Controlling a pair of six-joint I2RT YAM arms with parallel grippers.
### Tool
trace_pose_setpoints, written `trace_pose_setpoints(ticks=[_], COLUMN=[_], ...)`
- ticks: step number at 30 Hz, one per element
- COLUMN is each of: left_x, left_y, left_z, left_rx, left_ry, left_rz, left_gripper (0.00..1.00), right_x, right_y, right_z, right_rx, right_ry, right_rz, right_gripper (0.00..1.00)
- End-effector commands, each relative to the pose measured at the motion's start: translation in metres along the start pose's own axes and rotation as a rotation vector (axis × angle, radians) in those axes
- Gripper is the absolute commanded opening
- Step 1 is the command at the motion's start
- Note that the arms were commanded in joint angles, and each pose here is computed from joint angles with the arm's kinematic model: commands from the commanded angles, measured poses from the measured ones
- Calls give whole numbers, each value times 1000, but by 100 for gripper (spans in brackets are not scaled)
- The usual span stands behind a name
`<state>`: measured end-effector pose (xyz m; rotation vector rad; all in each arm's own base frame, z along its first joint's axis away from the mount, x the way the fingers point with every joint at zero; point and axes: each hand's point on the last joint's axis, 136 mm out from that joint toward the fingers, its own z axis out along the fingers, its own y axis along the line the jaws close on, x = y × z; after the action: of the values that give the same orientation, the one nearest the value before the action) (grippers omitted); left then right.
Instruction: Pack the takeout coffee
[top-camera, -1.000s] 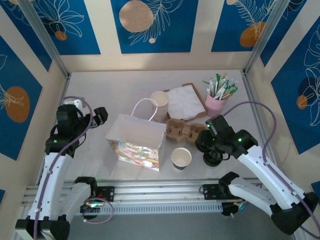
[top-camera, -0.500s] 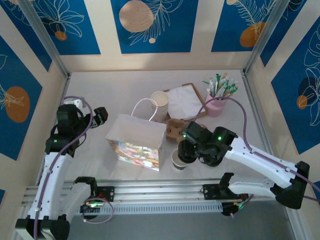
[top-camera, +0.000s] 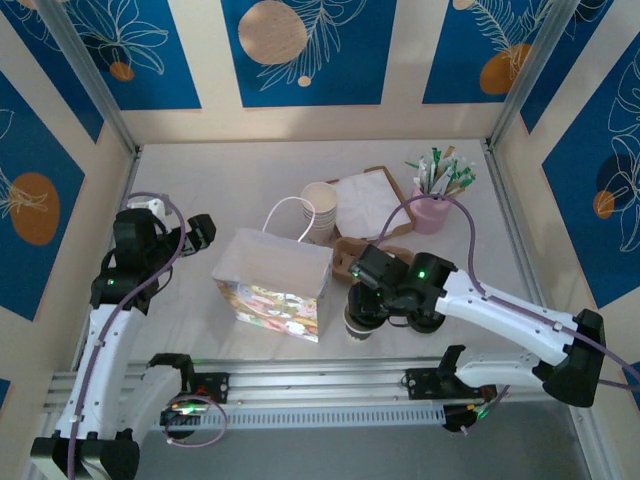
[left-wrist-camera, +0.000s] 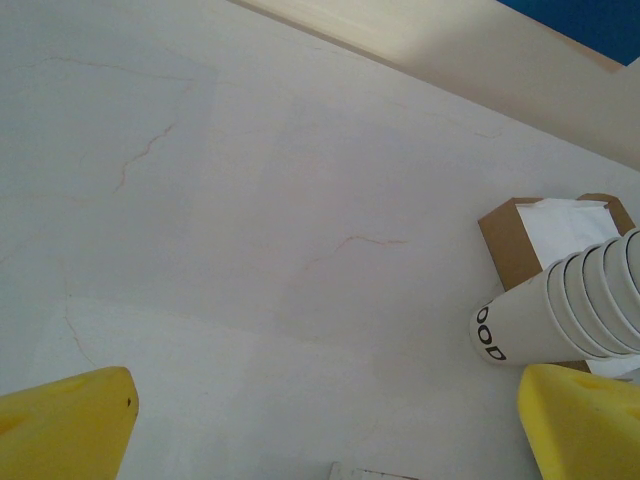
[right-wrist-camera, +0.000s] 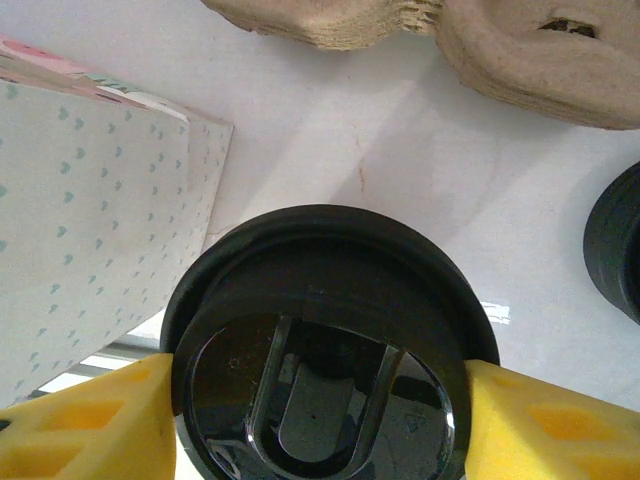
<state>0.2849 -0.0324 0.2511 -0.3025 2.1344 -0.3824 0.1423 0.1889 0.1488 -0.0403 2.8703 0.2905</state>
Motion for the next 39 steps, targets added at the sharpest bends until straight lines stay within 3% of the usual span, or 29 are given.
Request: trace_pose_setpoints(ticks=[1, 13, 25, 39], left_x=[5, 4, 4, 5], left_y=[8, 9, 8, 9], left_z=[2, 1, 2, 3], left_rx=[-28, -33, -32, -32], left_ry=[14, 10, 12, 15], left_rz=[-13, -13, -15, -15], left_gripper=[97, 97, 97, 97], right_x=[-1, 9, 2, 9], right_y=[11, 8, 12, -2], right_z=[0, 8, -3, 13], right_rx=[-29, 2, -30, 66], right_ry=[19, 77, 53, 90], right_rz=[5, 6, 20, 9], right_gripper=[64, 64, 64, 64])
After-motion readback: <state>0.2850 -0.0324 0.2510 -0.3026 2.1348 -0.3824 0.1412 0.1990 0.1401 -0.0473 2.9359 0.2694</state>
